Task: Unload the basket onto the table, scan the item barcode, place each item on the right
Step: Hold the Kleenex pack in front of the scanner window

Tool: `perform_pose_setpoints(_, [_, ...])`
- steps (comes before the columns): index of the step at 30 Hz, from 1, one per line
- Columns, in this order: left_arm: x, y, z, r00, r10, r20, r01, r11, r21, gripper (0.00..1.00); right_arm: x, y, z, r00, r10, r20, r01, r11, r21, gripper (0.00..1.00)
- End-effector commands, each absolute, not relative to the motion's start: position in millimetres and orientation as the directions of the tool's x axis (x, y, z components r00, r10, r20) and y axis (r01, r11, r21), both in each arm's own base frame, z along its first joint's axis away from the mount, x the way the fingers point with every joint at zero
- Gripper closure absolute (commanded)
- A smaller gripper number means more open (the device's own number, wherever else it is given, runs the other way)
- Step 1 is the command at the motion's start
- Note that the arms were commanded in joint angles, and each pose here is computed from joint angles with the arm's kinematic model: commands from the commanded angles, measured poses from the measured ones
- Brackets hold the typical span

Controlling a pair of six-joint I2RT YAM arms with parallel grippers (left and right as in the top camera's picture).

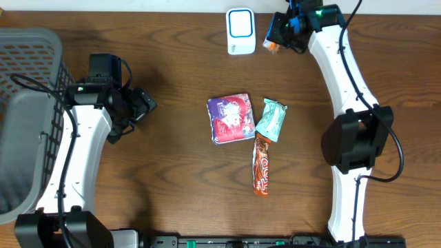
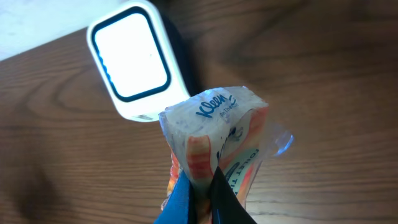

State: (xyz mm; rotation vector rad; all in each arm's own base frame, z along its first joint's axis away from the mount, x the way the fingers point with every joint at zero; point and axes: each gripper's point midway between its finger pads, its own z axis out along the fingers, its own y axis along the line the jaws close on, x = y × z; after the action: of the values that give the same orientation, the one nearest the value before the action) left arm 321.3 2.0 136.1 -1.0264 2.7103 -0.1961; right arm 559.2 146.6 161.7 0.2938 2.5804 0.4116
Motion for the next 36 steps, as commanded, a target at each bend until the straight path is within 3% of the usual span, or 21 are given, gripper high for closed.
perform_pose_setpoints(1, [320.8,5.4,136.7,-0.724,-0.666,-0.180,-0.636,0.746,-0.199,0.02,556.0,163.1,165.1,-0.854,0.239,-0.462,0.078,0.937,0.342,0.99])
perform_pose_setpoints(26, [320.8,5.4,136.7,-0.724,-0.666,-0.180,-0.636,0.746,-0.199,0.02,560.1,162.7,143.5,-0.852,0.184,-0.490,0.039,0.956,0.292,0.99])
perform_pose_setpoints(36, [320.8,5.4,136.7,-0.724,-0.666,-0.180,-0.636,0.746,-0.199,0.02,582.6,205.0,180.0,-0.795,0.183,-0.578,-0.144,0.869,0.473,0.99])
